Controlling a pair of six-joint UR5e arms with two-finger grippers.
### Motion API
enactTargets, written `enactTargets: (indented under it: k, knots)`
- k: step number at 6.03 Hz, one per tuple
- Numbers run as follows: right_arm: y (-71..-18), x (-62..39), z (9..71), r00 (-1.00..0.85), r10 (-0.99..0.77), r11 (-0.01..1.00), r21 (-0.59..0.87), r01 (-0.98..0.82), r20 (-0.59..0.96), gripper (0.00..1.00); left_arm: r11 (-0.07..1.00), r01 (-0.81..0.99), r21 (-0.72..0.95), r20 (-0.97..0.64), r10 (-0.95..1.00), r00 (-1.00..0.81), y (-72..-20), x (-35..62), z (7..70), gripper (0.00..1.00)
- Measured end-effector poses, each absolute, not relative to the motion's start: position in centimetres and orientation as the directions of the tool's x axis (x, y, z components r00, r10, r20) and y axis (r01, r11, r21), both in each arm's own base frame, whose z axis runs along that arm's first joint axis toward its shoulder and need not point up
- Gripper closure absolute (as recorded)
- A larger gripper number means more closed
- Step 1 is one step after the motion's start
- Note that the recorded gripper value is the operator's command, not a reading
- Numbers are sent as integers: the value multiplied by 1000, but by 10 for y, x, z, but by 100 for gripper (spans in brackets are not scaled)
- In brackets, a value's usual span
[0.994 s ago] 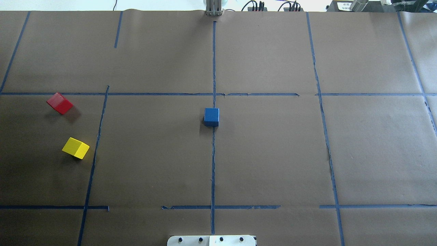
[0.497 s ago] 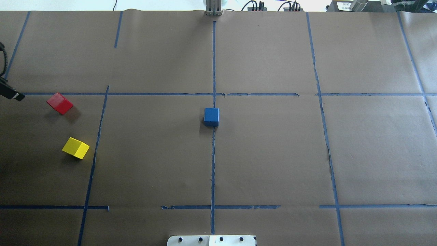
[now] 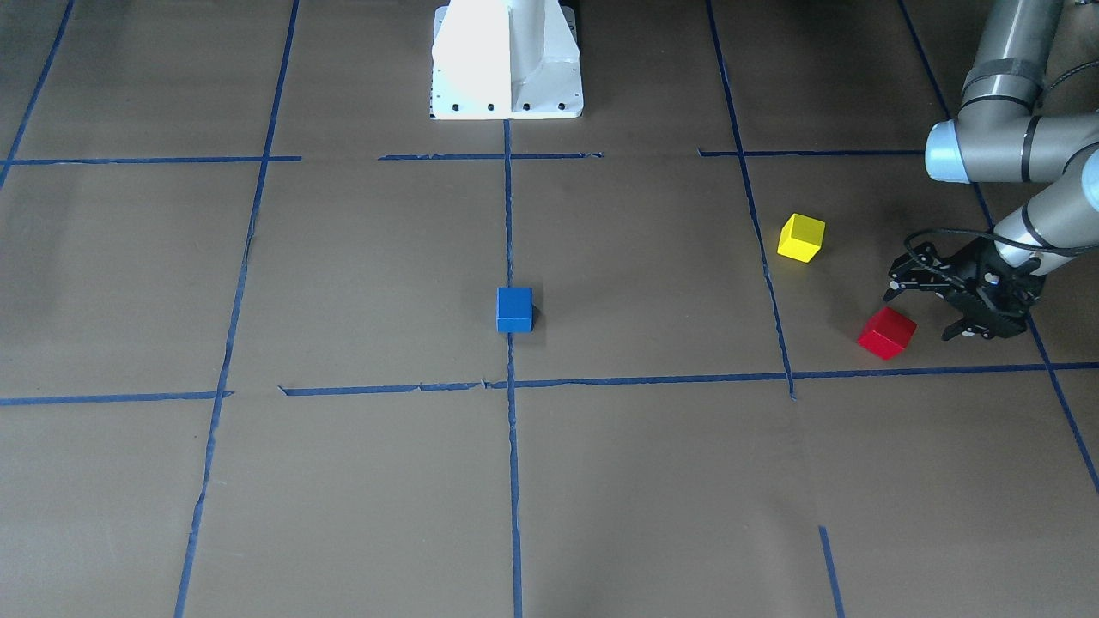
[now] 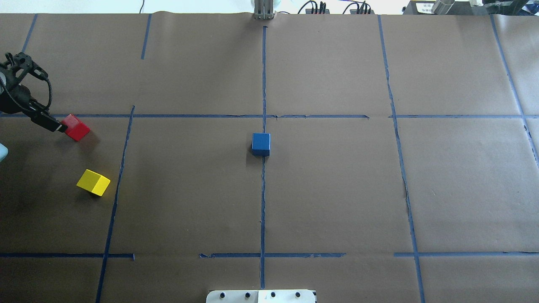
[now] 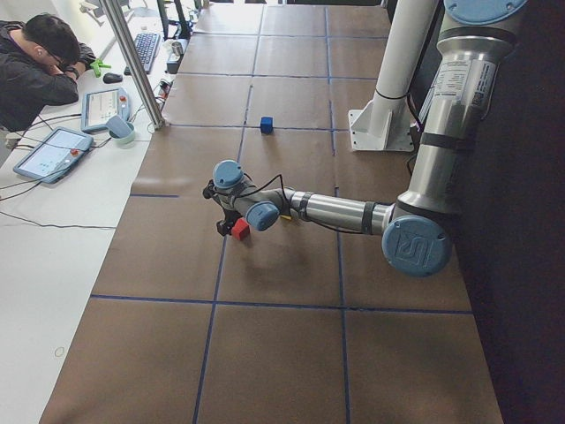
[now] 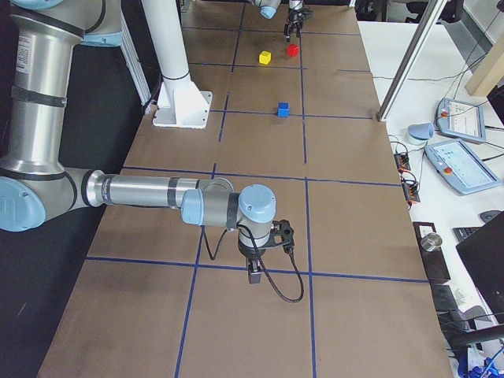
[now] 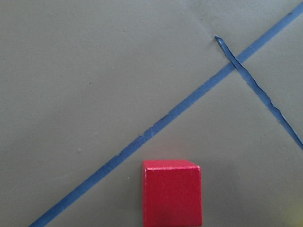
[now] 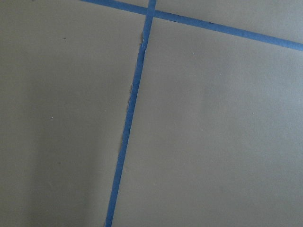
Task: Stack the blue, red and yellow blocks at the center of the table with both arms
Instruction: 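Reach the left gripper to the red cube and grasp it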
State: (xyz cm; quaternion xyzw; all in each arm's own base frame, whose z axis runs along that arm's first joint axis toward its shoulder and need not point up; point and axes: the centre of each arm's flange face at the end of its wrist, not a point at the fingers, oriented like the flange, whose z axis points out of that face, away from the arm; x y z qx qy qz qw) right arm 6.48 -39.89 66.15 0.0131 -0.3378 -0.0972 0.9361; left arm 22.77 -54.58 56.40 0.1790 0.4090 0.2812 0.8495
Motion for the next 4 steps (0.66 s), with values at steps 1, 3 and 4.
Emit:
enactTargets:
  k: [1, 3, 4]
  knots:
    - [-399, 65, 662, 753, -190, 981, 89, 173, 630, 0, 778, -338, 530, -583, 624, 521, -543, 239, 571, 0]
    - [-398, 65, 665, 753, -187, 981, 83, 173, 631, 0, 787, -351, 508, -588, 614, 526, -538, 255, 580, 13]
    - [-398, 65, 666, 753, -186, 981, 82, 174, 631, 0, 791, -352, 500, -592, 609, 528, -539, 264, 579, 40]
